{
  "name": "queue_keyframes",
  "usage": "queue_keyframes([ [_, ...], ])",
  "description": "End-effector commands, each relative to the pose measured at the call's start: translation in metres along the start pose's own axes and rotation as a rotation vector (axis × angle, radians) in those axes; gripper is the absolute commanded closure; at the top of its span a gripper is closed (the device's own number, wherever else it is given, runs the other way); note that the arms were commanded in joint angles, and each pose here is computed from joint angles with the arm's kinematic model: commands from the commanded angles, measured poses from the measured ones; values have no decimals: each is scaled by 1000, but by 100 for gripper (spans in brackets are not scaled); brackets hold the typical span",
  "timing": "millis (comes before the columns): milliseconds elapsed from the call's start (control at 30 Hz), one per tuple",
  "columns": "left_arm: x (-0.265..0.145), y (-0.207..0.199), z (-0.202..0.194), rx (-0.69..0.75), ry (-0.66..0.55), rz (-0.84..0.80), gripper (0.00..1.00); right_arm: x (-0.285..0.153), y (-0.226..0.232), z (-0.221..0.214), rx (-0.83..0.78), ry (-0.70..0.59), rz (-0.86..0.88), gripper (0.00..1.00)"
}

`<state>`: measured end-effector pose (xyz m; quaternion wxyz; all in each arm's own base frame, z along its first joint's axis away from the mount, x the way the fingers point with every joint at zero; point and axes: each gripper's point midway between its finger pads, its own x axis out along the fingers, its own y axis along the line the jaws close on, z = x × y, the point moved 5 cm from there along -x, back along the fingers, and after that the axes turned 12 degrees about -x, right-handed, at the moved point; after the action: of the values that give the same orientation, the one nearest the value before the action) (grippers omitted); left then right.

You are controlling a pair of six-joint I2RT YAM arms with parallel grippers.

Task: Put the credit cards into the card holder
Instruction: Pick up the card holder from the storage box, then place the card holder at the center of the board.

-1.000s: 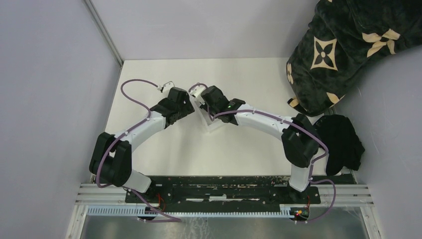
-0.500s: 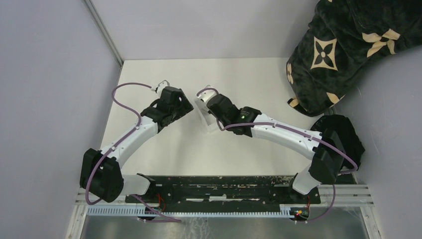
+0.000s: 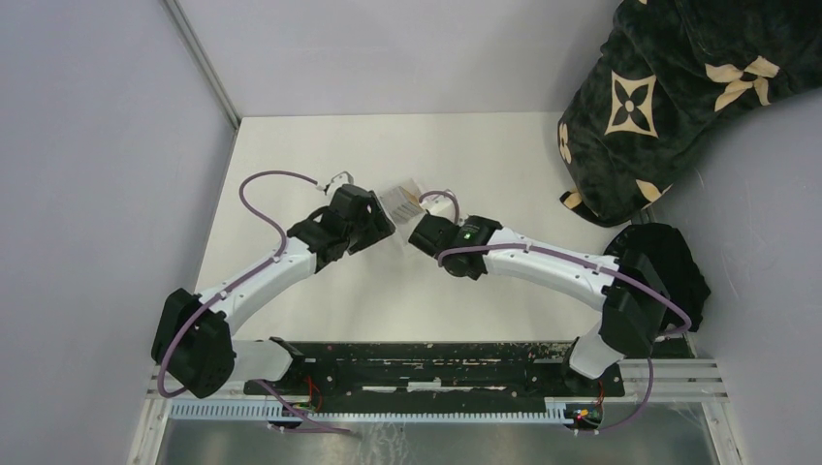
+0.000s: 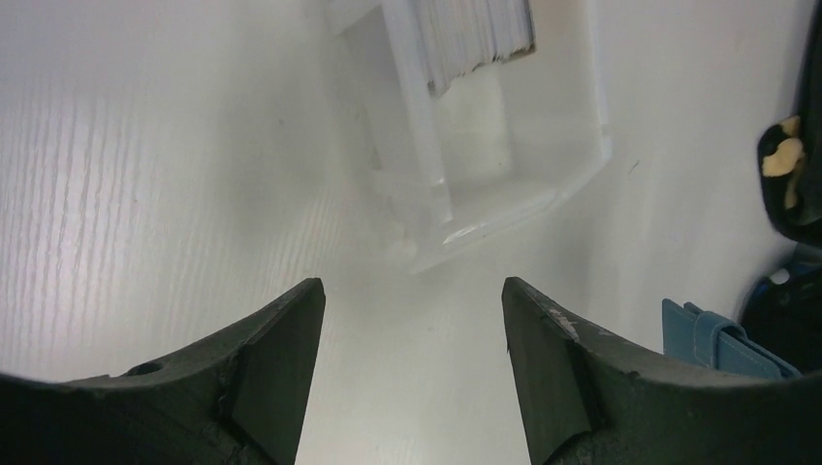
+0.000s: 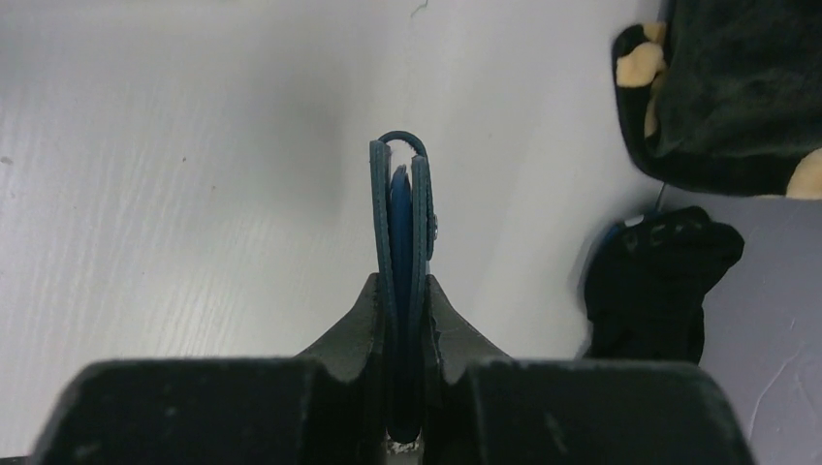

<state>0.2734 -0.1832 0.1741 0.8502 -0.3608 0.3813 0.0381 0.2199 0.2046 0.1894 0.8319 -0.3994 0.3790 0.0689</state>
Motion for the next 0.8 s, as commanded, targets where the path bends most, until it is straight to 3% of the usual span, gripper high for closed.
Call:
queue_keyframes([
  [0,-7,2,-8,-51,-17,-29,26,10,24,-17,69,97,-26,99],
  [200,-15,10,-19,-51,-28,-32,26,28,60,-6,122,165,-47,88],
  [567,-28,21,-13,-56,-87,-16,26,0,85,56,269,5,189,39],
  [767,-26,19,-14,-61,-82,-15,26,-16,59,64,271,-92,177,36],
])
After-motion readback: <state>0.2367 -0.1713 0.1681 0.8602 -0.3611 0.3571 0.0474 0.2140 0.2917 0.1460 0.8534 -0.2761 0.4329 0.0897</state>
